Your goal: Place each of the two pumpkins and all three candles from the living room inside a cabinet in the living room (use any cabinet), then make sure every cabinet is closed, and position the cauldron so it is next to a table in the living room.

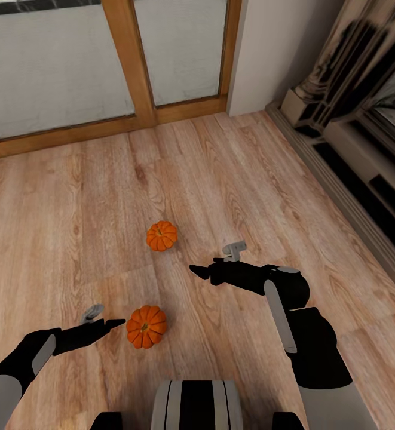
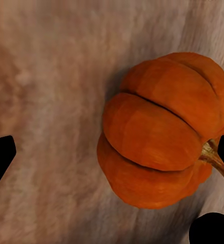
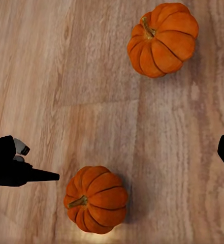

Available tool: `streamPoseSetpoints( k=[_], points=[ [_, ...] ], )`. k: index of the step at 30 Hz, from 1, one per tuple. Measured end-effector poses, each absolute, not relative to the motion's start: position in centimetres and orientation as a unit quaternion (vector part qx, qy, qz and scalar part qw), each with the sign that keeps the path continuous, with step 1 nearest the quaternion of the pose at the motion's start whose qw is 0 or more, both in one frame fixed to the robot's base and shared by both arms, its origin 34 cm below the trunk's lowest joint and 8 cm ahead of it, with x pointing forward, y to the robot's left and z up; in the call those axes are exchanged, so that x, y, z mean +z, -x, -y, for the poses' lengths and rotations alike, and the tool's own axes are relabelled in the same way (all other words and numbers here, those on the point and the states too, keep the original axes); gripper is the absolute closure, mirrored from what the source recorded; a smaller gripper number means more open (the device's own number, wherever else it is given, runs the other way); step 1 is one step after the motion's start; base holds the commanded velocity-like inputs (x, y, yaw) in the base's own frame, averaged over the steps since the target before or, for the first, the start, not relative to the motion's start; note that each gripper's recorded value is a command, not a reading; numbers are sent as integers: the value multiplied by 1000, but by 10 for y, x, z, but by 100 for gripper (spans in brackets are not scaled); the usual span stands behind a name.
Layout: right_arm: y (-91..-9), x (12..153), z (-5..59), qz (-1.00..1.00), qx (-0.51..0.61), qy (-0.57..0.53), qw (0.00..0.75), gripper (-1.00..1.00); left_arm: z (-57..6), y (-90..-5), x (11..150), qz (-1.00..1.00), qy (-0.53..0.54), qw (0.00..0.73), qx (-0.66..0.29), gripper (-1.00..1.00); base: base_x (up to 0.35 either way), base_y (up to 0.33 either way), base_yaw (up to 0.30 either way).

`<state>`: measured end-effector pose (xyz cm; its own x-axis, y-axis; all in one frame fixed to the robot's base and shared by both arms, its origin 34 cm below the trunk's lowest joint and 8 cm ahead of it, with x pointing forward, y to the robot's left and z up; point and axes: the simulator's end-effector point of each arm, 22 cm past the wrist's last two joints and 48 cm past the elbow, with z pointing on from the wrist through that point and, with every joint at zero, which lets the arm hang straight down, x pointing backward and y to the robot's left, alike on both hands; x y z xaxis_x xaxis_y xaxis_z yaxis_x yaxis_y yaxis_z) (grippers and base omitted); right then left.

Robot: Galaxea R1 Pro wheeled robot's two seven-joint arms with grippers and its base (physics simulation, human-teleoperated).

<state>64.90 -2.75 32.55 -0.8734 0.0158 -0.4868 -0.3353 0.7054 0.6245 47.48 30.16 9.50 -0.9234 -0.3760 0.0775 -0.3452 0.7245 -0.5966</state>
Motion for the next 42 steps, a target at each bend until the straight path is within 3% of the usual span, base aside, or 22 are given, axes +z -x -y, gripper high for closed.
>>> streamPoseSetpoints(
  k=[42],
  points=[
    [-630,280,22,-901,378,77,198,-100,-309,-457,91,-914,176,15,-366,-100,0,0,0]
  ],
)
